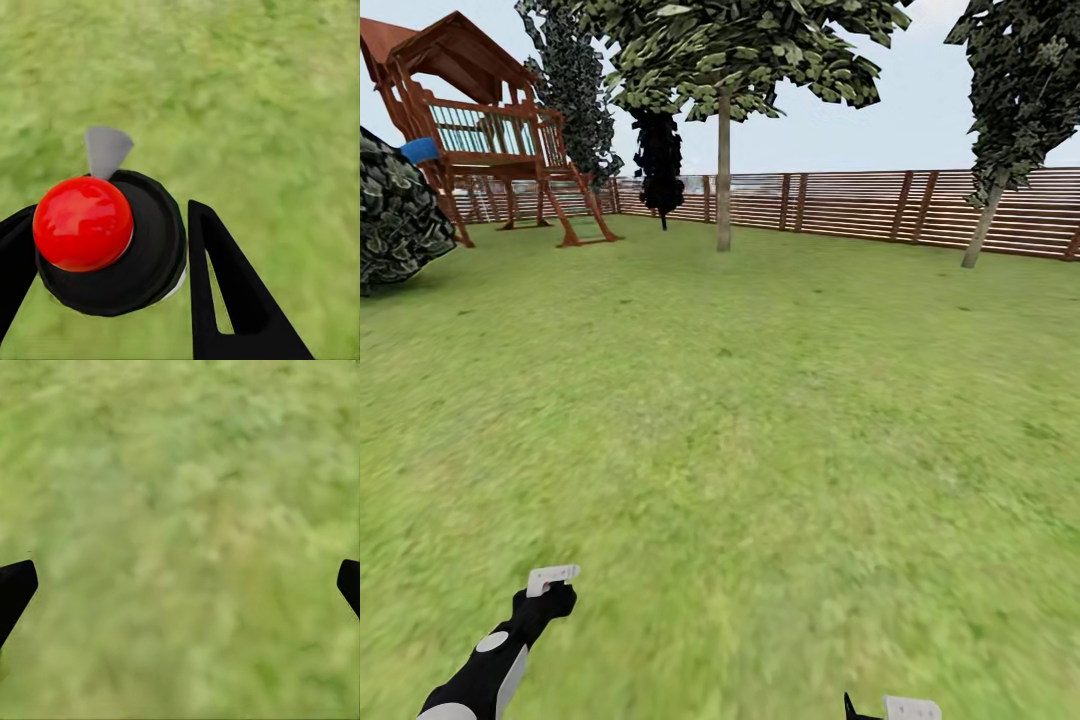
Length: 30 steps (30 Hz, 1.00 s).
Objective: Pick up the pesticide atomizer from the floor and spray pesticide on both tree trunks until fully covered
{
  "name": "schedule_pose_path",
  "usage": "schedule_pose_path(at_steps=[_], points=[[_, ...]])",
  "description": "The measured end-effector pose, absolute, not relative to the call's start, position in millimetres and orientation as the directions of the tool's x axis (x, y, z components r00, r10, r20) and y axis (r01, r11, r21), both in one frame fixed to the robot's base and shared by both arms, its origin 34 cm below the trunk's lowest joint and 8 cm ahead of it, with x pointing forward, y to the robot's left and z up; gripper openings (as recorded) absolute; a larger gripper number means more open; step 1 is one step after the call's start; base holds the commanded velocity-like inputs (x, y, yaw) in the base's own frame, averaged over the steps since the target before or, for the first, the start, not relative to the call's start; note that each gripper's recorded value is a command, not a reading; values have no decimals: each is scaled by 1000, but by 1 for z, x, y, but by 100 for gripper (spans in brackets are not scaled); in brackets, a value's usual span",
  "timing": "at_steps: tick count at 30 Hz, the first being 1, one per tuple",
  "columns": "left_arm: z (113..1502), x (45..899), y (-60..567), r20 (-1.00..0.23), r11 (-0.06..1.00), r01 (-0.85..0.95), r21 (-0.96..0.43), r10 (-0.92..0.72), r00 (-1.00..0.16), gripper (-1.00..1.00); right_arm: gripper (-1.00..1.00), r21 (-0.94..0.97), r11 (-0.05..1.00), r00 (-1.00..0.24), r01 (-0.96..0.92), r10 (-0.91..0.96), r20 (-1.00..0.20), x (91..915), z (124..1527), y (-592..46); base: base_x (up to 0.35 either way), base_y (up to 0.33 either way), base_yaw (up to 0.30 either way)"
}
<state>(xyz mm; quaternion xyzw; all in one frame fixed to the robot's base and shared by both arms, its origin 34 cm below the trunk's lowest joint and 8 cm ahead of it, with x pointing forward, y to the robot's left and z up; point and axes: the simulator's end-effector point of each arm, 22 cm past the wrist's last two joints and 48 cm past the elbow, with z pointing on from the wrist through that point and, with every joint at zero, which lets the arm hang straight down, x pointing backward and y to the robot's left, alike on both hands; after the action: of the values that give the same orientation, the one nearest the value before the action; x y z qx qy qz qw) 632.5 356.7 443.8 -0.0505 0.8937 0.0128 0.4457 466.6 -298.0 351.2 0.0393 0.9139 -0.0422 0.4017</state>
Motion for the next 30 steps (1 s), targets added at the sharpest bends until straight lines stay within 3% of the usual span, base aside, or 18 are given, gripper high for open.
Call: schedule_pose_path(at_steps=[30], points=[[444,633,357,-798,995,-102,-22,-79,-597,-100,100,-46,993,-674,106,38,-738,467,351,-298,338,0,0]])
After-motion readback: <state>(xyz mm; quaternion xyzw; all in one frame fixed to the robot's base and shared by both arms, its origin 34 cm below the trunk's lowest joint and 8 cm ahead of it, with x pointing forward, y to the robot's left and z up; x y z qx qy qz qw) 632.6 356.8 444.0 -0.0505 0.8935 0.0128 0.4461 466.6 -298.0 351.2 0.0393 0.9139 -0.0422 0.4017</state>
